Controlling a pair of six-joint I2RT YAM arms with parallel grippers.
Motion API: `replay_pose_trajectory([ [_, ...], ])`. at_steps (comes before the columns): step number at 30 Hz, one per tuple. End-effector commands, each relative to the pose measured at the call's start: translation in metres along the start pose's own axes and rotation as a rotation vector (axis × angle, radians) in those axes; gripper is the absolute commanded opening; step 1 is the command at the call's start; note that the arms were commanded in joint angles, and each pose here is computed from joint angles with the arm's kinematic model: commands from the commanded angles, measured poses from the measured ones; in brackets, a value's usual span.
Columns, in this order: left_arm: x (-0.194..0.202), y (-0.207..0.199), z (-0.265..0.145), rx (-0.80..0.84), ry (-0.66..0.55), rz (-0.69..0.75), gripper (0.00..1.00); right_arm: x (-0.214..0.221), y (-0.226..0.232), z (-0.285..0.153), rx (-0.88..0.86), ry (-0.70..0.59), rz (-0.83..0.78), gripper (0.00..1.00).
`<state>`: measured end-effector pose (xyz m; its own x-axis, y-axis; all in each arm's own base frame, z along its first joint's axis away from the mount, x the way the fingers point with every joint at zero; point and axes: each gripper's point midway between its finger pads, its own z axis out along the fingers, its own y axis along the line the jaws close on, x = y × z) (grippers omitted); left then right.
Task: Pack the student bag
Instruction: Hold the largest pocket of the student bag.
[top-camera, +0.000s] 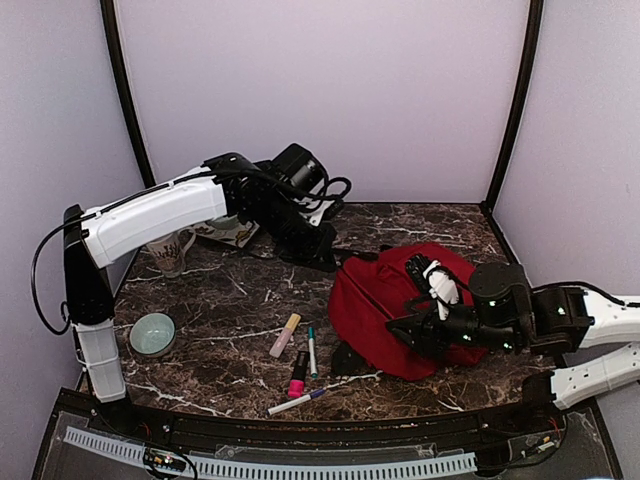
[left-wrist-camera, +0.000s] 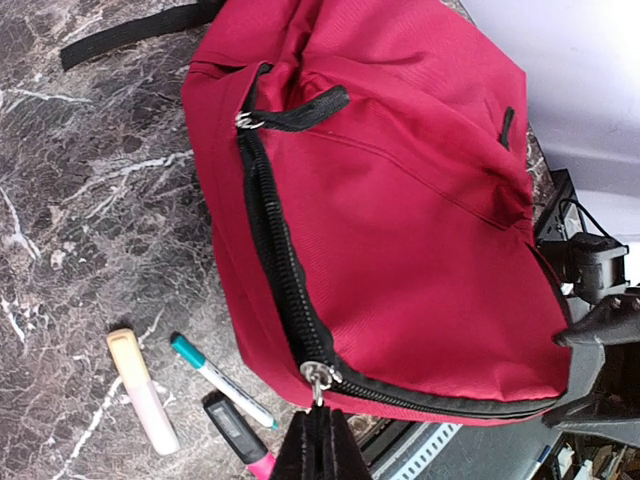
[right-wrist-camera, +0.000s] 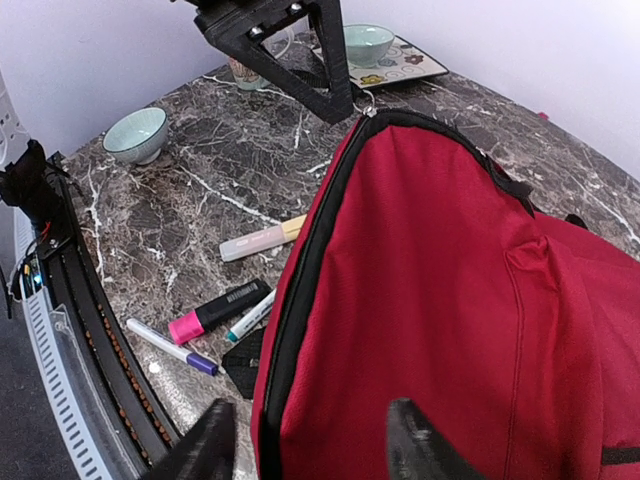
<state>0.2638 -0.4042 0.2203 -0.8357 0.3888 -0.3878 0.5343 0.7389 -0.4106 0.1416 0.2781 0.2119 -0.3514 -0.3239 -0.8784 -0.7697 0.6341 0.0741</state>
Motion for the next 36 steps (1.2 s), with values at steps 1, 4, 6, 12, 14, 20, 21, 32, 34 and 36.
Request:
replay_pose_trajectory([
  [1,-0.009,-0.037,-0.034,0.106,-0.105,0.041,0.0,-0.037,0.008,0.003,-0.005,-0.104,0.027,0.61],
  [4,-0.005,-0.048,-0.032,0.125,-0.104,0.041,0.0,-0.051,0.008,0.011,0.018,-0.147,0.035,0.64],
  [6,-0.003,-0.054,-0.031,0.136,-0.104,0.04,0.0,-0.057,0.008,0.018,0.041,-0.163,0.038,0.64],
  [12,0.005,-0.069,-0.029,0.167,-0.095,0.045,0.0,-0.058,0.004,0.039,0.101,-0.177,-0.009,0.54],
  [14,0.007,-0.071,-0.029,0.168,-0.091,0.045,0.0,-0.056,0.004,0.043,0.108,-0.174,-0.022,0.48],
  [20,0.011,-0.067,-0.031,0.156,-0.101,0.049,0.0,-0.047,0.002,0.044,0.104,-0.156,-0.008,0.15],
  [21,0.013,-0.066,-0.03,0.154,-0.098,0.05,0.0,-0.044,0.002,0.043,0.099,-0.153,-0.002,0.11],
  [32,0.014,-0.067,-0.024,0.166,-0.087,0.061,0.0,-0.026,0.016,0.041,-0.001,-0.093,0.034,0.45],
  [34,0.013,-0.068,-0.024,0.171,-0.09,0.063,0.0,-0.022,0.014,0.044,0.015,-0.078,0.033,0.44],
  [36,0.013,-0.068,-0.024,0.172,-0.089,0.063,0.0,-0.018,0.013,0.046,0.019,-0.062,0.029,0.42],
])
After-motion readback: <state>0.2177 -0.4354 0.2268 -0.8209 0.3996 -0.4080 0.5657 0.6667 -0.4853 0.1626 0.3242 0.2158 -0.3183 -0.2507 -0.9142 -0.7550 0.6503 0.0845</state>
